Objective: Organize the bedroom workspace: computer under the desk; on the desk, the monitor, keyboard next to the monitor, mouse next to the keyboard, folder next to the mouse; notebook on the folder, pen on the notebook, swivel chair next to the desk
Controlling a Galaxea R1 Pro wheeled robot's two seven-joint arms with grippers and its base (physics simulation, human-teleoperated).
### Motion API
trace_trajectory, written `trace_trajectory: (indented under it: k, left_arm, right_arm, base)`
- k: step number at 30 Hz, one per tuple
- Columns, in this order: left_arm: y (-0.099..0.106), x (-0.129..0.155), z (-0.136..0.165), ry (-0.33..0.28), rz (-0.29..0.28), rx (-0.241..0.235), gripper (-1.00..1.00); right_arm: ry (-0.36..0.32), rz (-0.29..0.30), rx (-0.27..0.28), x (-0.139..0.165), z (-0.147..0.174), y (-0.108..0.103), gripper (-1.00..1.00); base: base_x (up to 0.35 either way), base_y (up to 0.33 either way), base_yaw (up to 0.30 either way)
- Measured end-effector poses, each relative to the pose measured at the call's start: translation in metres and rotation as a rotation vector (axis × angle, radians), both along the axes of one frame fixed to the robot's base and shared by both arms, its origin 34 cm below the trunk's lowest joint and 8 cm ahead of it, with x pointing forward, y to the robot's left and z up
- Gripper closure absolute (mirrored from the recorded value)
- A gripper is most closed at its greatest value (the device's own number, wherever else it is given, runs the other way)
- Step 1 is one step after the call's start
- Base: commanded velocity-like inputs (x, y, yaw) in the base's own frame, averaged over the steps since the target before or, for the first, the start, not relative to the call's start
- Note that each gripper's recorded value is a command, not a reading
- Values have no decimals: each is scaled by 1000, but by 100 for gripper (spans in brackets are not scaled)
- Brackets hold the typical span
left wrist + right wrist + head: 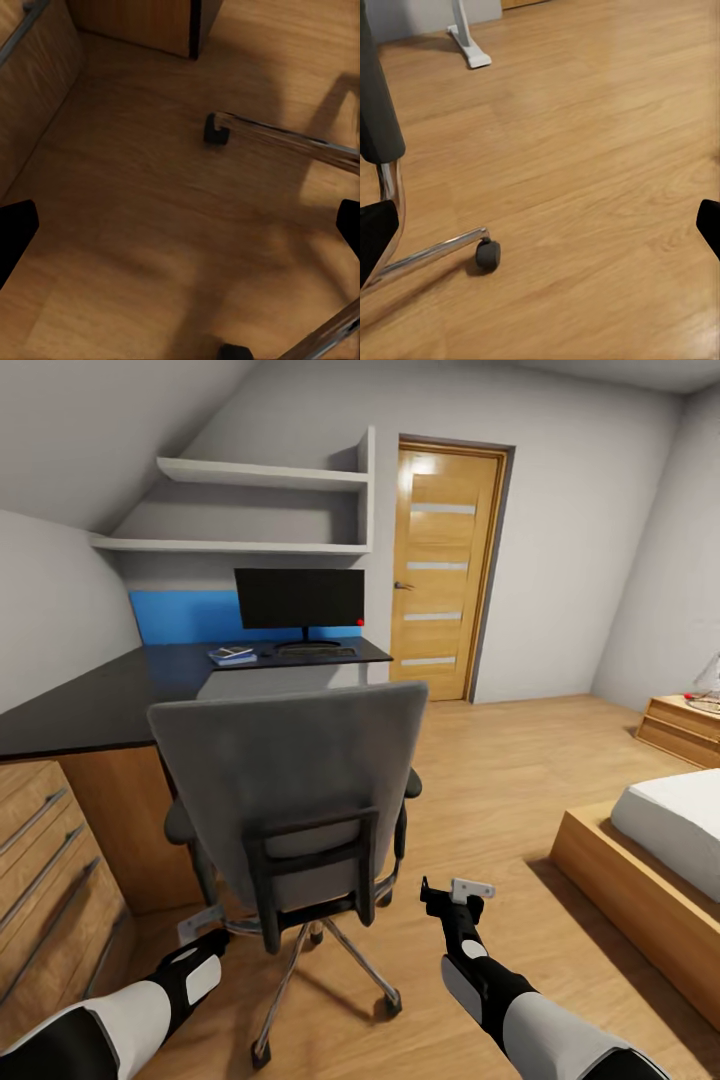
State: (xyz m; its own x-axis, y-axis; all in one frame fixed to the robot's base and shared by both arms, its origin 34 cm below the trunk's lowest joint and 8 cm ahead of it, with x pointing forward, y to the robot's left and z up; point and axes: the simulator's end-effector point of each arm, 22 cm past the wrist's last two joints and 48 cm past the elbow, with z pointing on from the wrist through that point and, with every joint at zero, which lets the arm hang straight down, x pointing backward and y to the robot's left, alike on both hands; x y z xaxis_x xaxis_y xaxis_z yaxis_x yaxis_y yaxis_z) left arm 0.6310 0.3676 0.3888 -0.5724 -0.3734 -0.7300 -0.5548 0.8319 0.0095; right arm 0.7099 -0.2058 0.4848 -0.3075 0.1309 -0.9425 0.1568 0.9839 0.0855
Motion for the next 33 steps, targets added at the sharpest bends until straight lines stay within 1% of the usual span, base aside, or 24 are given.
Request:
trace_trajectory:
  k: [14, 21, 24, 26, 29, 33]
  left_arm:
    - [-2, 1, 0, -3, -1, -1, -100]
    - [-6, 2, 1, -5, -12, -4, -100]
    - [-5, 1, 1, -4, -5, -6, -100]
    - [-7, 2, 0, -3, -15, -6, -100]
    - [-7, 2, 0, -3, -15, -6, -100]
    - [-7, 2, -1, -1, -15, -6, -100]
  right_arm:
    - [1, 3, -1, 0, 0, 1, -100]
    - [2, 6, -1, -1, -1, 3, -100]
    - [1, 8, -3, -1, 0, 4, -100]
    - [2, 8, -3, -1, -1, 4, -100]
    - [3, 9, -4, -1, -1, 4, -100]
    - [3, 9, -4, -1, -2, 4, -100]
  base:
    - [91, 0, -2]
    - [211, 98, 0]
    - [265, 42, 0]
    - [128, 12, 0]
    - [7, 4, 0]
    - [-237, 1, 0]
